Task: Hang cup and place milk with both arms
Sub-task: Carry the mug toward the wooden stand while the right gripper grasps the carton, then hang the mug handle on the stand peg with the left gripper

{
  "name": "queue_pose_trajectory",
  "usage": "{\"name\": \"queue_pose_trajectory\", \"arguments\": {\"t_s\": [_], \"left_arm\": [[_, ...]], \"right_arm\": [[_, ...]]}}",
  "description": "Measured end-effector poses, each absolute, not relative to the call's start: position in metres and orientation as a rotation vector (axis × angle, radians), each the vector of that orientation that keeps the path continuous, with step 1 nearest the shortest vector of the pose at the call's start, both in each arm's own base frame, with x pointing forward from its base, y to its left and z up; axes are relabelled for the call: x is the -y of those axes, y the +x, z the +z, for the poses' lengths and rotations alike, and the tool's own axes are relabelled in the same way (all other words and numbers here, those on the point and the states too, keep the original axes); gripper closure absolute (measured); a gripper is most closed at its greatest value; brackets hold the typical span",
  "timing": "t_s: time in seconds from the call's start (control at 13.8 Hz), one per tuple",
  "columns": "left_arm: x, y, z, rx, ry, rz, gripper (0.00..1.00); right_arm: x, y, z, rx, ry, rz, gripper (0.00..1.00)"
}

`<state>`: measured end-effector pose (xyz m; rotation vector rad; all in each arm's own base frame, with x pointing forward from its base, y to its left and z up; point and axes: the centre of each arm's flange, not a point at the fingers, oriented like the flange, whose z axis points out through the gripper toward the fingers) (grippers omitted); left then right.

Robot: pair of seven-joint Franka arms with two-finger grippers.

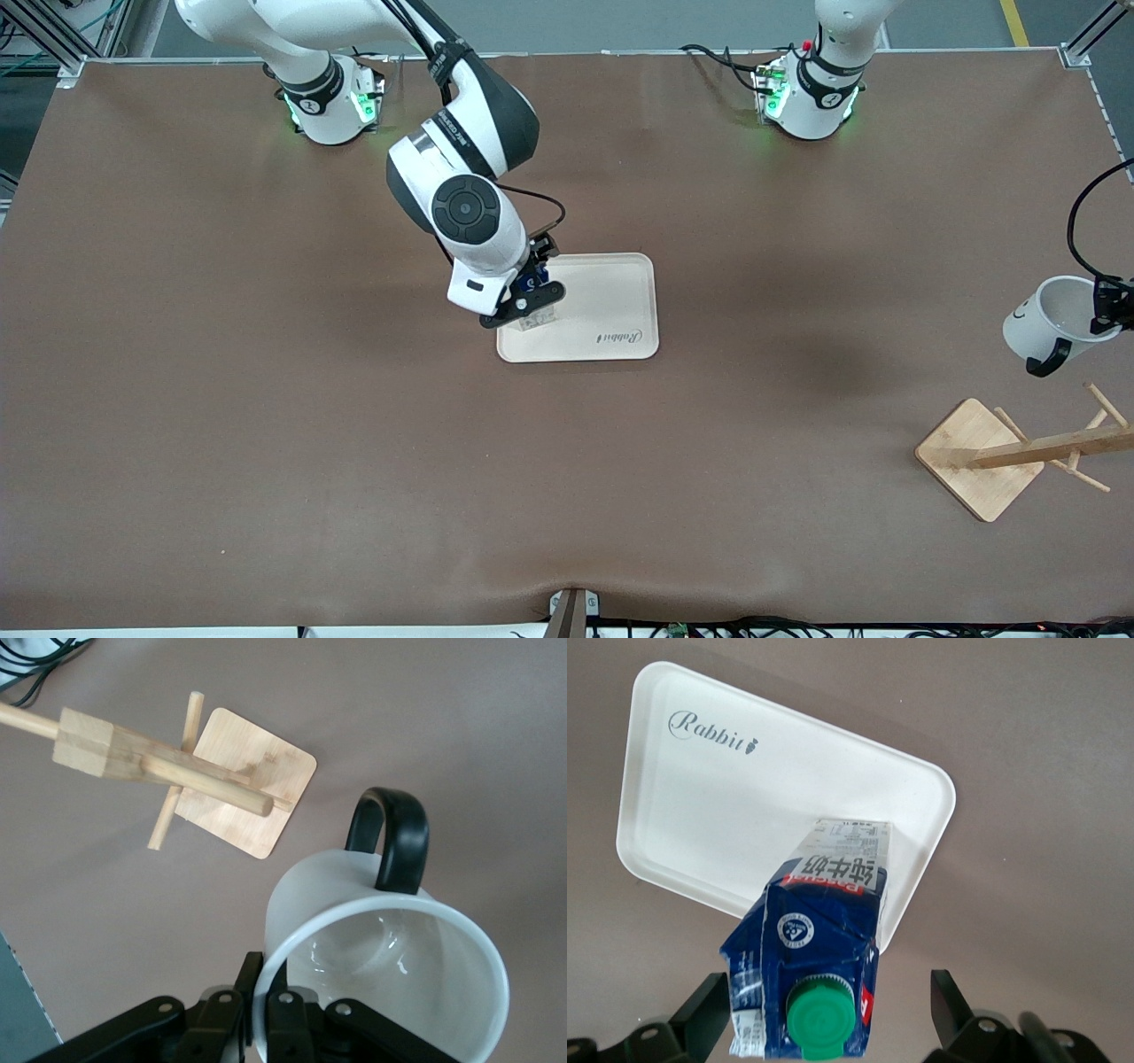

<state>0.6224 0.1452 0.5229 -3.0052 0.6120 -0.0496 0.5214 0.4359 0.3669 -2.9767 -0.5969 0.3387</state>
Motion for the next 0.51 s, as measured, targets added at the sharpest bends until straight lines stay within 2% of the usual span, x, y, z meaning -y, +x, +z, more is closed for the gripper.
{"name": "queue_pose_trajectory", "arguments": {"t_s": [0.51], "left_arm": [[-0.178,0.637,0.521,-0.664,-3.017,-0.102,0.94]], "right_arm": [[-0.442,0.517,0.362,0.610,-2.975,0.337,0.00]]}}
